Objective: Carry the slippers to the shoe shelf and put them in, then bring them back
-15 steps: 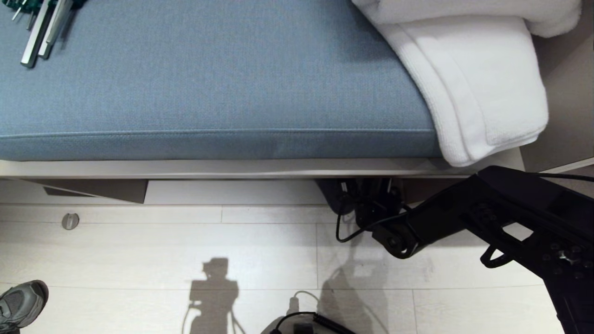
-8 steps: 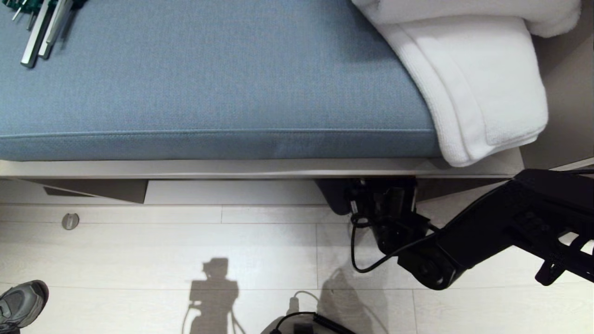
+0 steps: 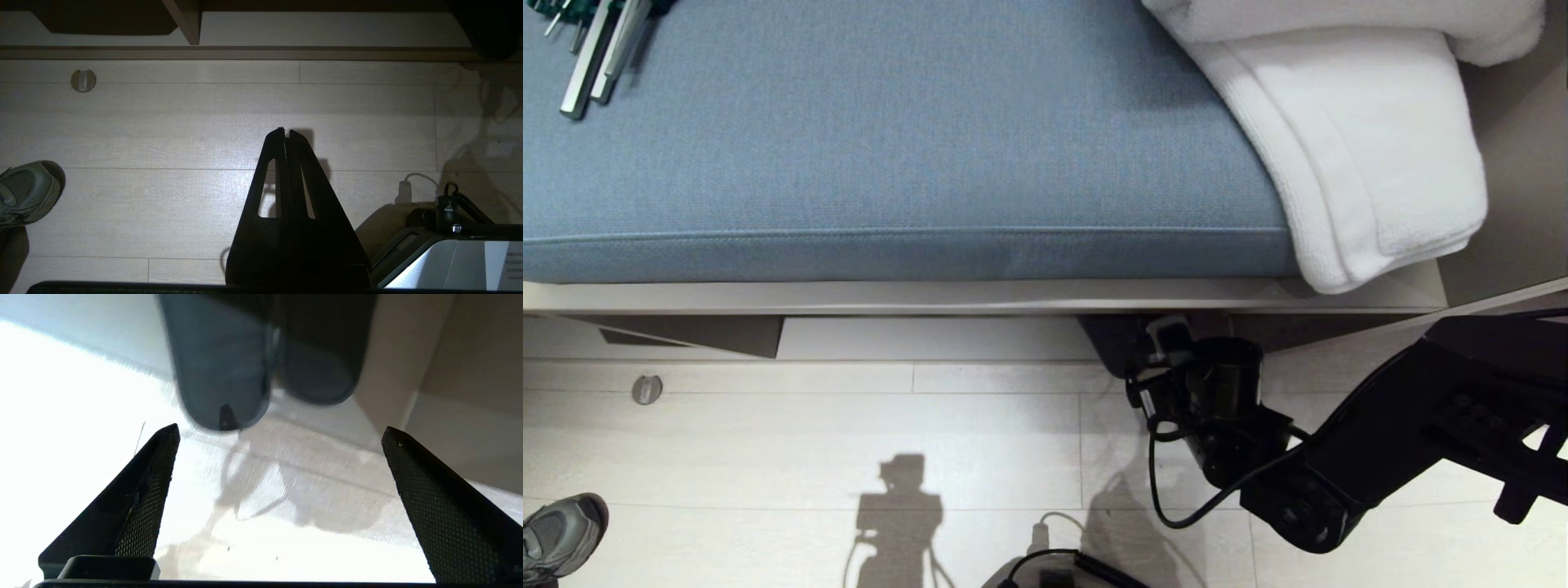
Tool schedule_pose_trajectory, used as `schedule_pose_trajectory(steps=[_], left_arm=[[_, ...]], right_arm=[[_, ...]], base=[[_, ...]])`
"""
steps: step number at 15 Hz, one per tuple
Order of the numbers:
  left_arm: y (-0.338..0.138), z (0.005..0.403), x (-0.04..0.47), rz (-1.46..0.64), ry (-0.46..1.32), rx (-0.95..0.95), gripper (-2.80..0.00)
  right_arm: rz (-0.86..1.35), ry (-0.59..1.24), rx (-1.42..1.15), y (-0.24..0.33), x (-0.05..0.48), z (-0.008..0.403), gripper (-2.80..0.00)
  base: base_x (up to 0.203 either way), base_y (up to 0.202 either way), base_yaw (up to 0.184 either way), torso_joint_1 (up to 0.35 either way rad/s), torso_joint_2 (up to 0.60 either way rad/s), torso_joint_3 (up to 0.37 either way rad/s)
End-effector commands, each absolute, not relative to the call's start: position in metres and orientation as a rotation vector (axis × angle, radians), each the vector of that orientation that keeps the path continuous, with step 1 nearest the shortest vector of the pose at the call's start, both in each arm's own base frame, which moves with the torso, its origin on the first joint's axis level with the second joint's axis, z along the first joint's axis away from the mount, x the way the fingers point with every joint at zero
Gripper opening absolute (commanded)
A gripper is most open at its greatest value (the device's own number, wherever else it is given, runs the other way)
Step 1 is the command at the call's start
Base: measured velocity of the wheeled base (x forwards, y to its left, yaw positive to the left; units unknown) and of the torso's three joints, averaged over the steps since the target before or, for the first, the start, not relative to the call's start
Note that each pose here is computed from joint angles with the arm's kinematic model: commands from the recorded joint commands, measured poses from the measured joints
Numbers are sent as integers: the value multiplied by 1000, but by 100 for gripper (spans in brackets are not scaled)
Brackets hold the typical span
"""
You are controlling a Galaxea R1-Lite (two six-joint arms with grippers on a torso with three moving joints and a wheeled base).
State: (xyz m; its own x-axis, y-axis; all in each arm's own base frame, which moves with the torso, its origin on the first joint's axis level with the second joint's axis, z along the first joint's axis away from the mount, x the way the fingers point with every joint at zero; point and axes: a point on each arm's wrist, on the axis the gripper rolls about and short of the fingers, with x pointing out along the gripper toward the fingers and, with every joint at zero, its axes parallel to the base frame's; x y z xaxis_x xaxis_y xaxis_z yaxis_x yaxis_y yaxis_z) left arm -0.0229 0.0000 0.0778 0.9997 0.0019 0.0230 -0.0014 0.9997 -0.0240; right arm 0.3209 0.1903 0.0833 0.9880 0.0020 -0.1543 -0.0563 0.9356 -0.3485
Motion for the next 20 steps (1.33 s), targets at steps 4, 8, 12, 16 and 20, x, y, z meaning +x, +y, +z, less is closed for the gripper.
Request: schedule_pose_trajectory(steps=[4, 8, 12, 16, 20], left_arm=[[0, 75, -22, 3, -15, -25, -280], [0, 75, -22, 1, -14, -25, -280], [0, 75, -22, 1, -15, -25, -280], [0, 75, -22, 1, -14, -25, -280], [0, 75, -22, 3, -14, -25, -280]], right_arm=[[111, 203, -394, 185, 299, 73, 0], [175, 195, -391, 172, 259, 89, -280], [214, 120, -354, 154, 214, 124, -280], [264, 81, -322, 136, 173, 151, -280], [285, 89, -284, 116, 143, 173, -280]], base=[[0, 0, 0, 0, 0, 0], [0, 0, 0, 0, 0, 0], [0, 0, 0, 0, 0, 0], [0, 0, 0, 0, 0, 0], [0, 0, 0, 0, 0, 0]])
